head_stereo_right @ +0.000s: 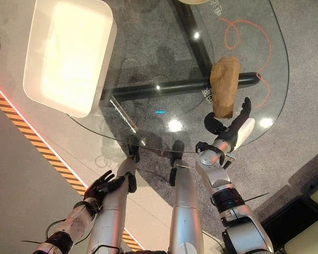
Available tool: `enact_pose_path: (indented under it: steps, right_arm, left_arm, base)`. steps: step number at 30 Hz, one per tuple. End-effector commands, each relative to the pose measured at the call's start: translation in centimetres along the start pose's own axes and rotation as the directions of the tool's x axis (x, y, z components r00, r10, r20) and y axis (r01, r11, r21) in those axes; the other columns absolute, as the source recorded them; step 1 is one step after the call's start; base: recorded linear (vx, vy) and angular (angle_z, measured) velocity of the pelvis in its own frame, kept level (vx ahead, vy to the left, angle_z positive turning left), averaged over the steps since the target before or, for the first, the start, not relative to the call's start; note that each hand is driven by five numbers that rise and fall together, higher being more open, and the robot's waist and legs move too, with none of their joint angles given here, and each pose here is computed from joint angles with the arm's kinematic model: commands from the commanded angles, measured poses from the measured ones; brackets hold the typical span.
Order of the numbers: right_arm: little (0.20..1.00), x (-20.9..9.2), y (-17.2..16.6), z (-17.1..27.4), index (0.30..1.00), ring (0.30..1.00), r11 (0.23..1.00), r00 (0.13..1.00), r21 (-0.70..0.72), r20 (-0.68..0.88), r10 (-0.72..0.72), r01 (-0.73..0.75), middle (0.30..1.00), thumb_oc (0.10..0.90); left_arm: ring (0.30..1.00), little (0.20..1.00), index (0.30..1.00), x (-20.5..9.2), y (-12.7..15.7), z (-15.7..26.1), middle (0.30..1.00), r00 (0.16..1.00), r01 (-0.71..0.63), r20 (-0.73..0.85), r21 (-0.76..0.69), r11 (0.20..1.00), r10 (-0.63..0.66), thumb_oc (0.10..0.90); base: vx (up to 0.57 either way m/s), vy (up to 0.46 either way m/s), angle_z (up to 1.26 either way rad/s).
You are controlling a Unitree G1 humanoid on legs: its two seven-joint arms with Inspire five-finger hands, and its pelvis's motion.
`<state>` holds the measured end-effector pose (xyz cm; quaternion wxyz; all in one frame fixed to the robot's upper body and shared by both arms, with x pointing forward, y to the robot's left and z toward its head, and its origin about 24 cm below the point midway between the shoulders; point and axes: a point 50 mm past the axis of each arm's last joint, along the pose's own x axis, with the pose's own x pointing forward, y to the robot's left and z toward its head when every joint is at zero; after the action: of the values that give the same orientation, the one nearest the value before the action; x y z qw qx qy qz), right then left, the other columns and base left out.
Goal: Wipe the table with a cloth and put it in the basket.
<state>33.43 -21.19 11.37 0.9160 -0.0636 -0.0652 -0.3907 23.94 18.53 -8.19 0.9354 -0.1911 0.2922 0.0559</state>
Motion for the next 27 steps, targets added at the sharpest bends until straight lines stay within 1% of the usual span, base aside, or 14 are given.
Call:
enact_pose_path:
  steps: [1,9,15,26,27]
  right_arm:
    - [0.900,1.2,-1.3,2.4,0.900,0.900,0.997,0.991,0.054,0.115,-0.065,0.059,0.900,0.800]
    - [0.900,2.0,-1.4,3.3,0.900,0.900,0.996,0.988,0.050,0.136,-0.075,0.069,0.900,0.800]
    - [0.900,3.3,-2.0,4.4,0.900,0.900,0.993,0.980,0.038,0.164,-0.114,0.109,0.900,0.800]
    - [0.900,4.3,-2.1,5.7,0.900,0.900,0.993,0.978,0.050,0.176,-0.115,0.108,0.900,0.800]
    - [0.733,4.4,-2.1,5.8,0.756,0.756,0.993,0.978,0.051,0.178,-0.111,0.104,0.756,0.633]
  left_arm:
    - [0.900,0.900,0.900,-0.5,-2.0,-2.8,0.900,0.995,0.064,-0.080,-0.009,0.998,-0.064,0.800]
    - [0.900,0.900,0.900,-0.4,-2.2,-2.1,0.900,0.996,0.069,-0.061,-0.015,0.997,-0.070,0.800]
    - [0.900,0.900,0.900,-0.4,-2.0,-1.8,0.900,0.996,0.064,-0.055,-0.021,0.998,-0.065,0.800]
    - [0.900,0.900,0.900,-0.3,-2.6,-1.5,0.900,0.995,0.083,-0.050,-0.026,0.996,-0.084,0.800]
    - [0.900,0.900,0.900,-0.3,-2.7,-1.5,0.900,0.995,0.082,-0.051,-0.028,0.996,-0.084,0.800]
  base:
    - [0.00,0.000,0.00]
    - [0.01,-0.002,0.01]
    - [0.00,0.000,0.00]
    - [0.00,0.000,0.00]
    - [0.00,0.000,0.00]
